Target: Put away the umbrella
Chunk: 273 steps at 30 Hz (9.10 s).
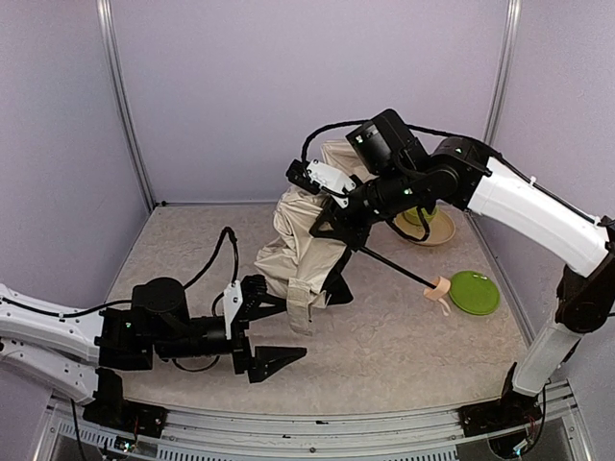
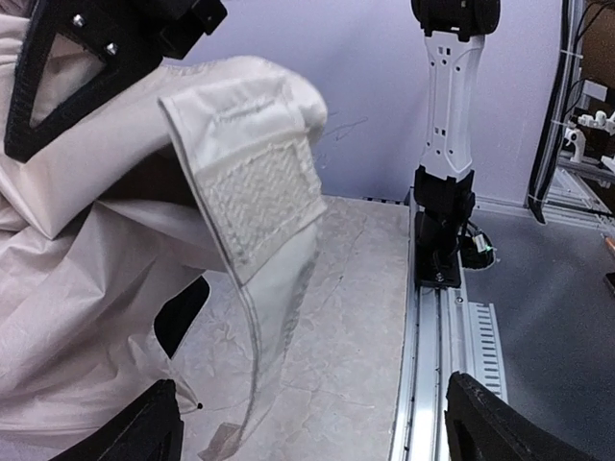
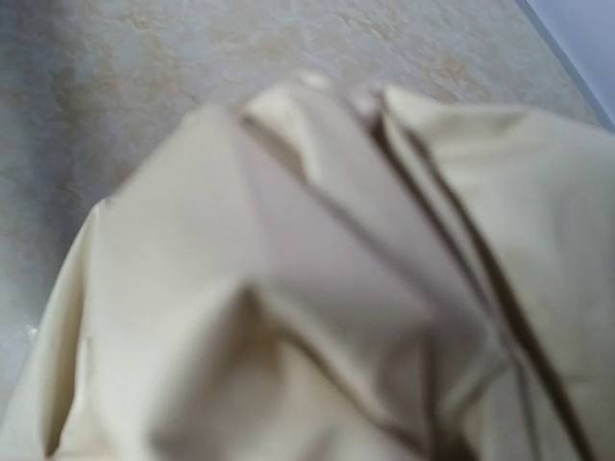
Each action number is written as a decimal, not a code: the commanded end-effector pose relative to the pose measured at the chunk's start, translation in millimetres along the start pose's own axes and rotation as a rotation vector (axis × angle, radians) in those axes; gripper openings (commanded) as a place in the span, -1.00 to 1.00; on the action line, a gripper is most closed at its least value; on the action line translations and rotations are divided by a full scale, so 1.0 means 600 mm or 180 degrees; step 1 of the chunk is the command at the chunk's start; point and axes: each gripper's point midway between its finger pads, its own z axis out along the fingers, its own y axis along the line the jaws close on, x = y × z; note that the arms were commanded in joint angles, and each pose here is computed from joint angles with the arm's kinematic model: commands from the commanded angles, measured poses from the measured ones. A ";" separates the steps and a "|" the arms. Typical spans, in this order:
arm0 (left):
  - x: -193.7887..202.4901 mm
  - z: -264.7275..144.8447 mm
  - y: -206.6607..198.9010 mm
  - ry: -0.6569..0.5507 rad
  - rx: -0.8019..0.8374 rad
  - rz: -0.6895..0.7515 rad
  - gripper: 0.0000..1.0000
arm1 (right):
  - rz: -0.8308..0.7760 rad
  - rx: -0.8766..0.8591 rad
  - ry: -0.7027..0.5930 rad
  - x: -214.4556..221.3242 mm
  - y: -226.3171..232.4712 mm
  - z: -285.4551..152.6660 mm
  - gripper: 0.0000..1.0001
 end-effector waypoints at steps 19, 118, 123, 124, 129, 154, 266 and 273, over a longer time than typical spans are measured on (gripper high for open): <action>-0.025 0.075 -0.059 -0.0357 0.0632 0.0154 0.19 | -0.0050 -0.0172 -0.0723 -0.081 0.016 -0.096 -1.00; 0.011 -0.074 0.378 0.0277 -0.3321 0.0230 0.58 | 0.1280 -0.2977 0.1790 0.438 0.317 0.260 -0.95; 0.042 0.009 0.084 0.0753 -0.1076 0.0619 0.49 | 0.1236 -0.2767 0.1772 0.436 0.296 0.273 -0.95; 0.074 0.011 0.039 0.0971 -0.0740 0.0688 0.50 | 0.1216 -0.2732 0.1764 0.434 0.292 0.276 -0.95; 0.189 -0.032 -0.097 0.1520 0.0312 0.1412 0.80 | 0.1178 -0.2769 0.1690 0.420 0.289 0.285 -0.95; 0.366 0.004 0.026 0.2714 0.0460 0.1791 0.70 | 0.1048 -0.2920 0.1437 0.381 0.286 0.282 -0.87; 0.029 -0.078 0.158 0.0550 -0.0744 -0.0123 0.55 | 0.0022 -0.1289 0.0740 0.456 0.296 0.204 -1.00; 0.141 -0.048 0.047 0.1332 -0.0245 0.1618 0.55 | 0.0834 -0.1785 0.0681 0.455 0.273 0.194 -1.00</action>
